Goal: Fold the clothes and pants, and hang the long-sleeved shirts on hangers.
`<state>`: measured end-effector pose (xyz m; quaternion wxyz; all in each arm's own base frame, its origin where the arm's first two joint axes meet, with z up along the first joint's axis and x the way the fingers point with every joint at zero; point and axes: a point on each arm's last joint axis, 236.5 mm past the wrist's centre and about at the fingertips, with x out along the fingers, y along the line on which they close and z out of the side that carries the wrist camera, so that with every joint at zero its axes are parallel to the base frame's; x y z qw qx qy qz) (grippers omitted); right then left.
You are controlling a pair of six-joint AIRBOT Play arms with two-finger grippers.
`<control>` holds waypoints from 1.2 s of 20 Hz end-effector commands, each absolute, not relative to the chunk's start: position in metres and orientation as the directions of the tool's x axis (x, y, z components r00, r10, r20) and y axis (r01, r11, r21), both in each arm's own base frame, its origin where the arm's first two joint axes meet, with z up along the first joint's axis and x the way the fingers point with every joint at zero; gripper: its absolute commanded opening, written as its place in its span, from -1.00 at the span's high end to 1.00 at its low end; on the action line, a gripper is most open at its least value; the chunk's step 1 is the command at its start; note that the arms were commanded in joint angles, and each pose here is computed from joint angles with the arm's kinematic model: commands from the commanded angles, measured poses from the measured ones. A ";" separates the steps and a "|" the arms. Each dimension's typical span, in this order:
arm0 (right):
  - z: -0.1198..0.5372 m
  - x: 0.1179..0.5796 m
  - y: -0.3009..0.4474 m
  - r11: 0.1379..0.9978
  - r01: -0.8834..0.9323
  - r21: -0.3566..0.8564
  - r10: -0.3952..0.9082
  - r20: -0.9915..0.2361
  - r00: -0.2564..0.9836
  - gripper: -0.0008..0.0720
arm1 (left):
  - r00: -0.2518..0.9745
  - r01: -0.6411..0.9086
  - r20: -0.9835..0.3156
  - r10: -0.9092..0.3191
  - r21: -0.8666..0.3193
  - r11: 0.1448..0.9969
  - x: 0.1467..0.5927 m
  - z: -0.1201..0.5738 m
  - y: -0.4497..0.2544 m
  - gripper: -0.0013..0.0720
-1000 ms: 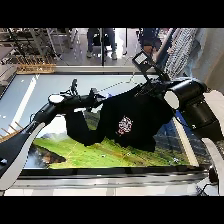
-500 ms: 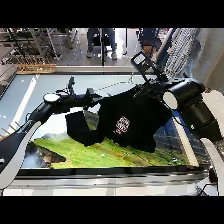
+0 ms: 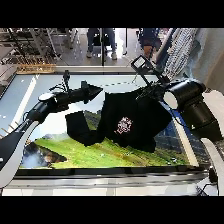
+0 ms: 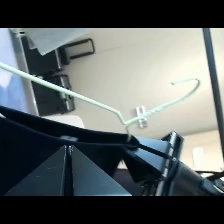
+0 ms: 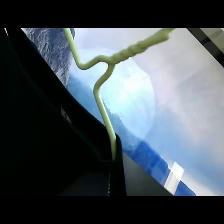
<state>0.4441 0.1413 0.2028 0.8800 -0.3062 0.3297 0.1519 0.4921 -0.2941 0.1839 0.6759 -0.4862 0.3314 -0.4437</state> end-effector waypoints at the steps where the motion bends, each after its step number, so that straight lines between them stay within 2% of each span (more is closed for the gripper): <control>1: 0.202 0.443 0.141 0.764 -0.472 -0.439 0.064 -0.677 0.733 0.88 | 0.361 0.272 -0.061 -0.930 -0.947 0.168 0.487 0.173 -0.295 0.93; 5: 0.207 0.446 0.146 0.766 -0.471 -0.437 0.084 -0.658 0.748 0.88 | 0.314 0.115 -0.335 -0.888 -0.915 0.386 0.477 0.105 -0.286 0.88; 7: 0.211 0.448 0.148 0.768 -0.468 -0.437 0.095 -0.645 0.758 0.88 | 0.307 0.093 -0.387 -0.870 -0.897 0.432 0.476 0.090 -0.282 0.88; 8: 0.211 0.448 0.149 0.767 -0.470 -0.436 0.099 -0.644 0.759 0.88 | 0.308 0.093 -0.395 -0.865 -0.893 0.441 0.477 0.086 -0.281 0.74; 9: 0.211 0.448 0.150 0.767 -0.472 -0.434 0.103 -0.642 0.759 0.88 | 0.318 0.100 -0.407 -0.856 -0.884 0.457 0.480 0.083 -0.279 -0.30; 10: 0.212 0.448 0.151 0.767 -0.474 -0.432 0.107 -0.642 0.759 0.88 | 0.344 0.137 -0.412 -0.844 -0.867 0.479 0.486 0.080 -0.276 -0.95; 14: 0.212 0.448 0.151 0.762 -0.479 -0.436 0.109 -0.642 0.758 0.88 | 0.475 0.300 -0.398 -0.784 -0.765 0.570 0.518 0.083 -0.264 -0.96; 17: 0.217 0.447 0.156 0.766 -0.482 -0.426 0.131 -0.630 0.766 0.88 | 0.470 0.440 -0.404 -0.785 -0.663 0.605 0.518 0.074 -0.269 -0.95; 19: 0.225 0.444 0.162 0.775 -0.488 -0.401 0.167 -0.614 0.771 0.88 | 0.459 0.556 -0.360 -0.812 -0.597 0.579 0.517 0.078 -0.283 -0.95; 22: 0.232 0.439 0.164 0.784 -0.488 -0.384 0.187 -0.604 0.775 0.88 | 0.448 0.619 -0.255 -0.857 -0.603 0.503 0.516 0.092 -0.306 -0.94; 23: 0.234 0.439 0.163 0.793 -0.480 -0.375 0.188 -0.599 0.779 0.88 | 0.431 0.631 -0.257 -0.865 -0.599 0.492 0.512 0.088 -0.312 -0.62; 24: 0.236 0.438 0.163 0.799 -0.475 -0.368 0.189 -0.596 0.780 0.88 | 0.417 0.642 -0.257 -0.872 -0.595 0.483 0.508 0.086 -0.316 0.05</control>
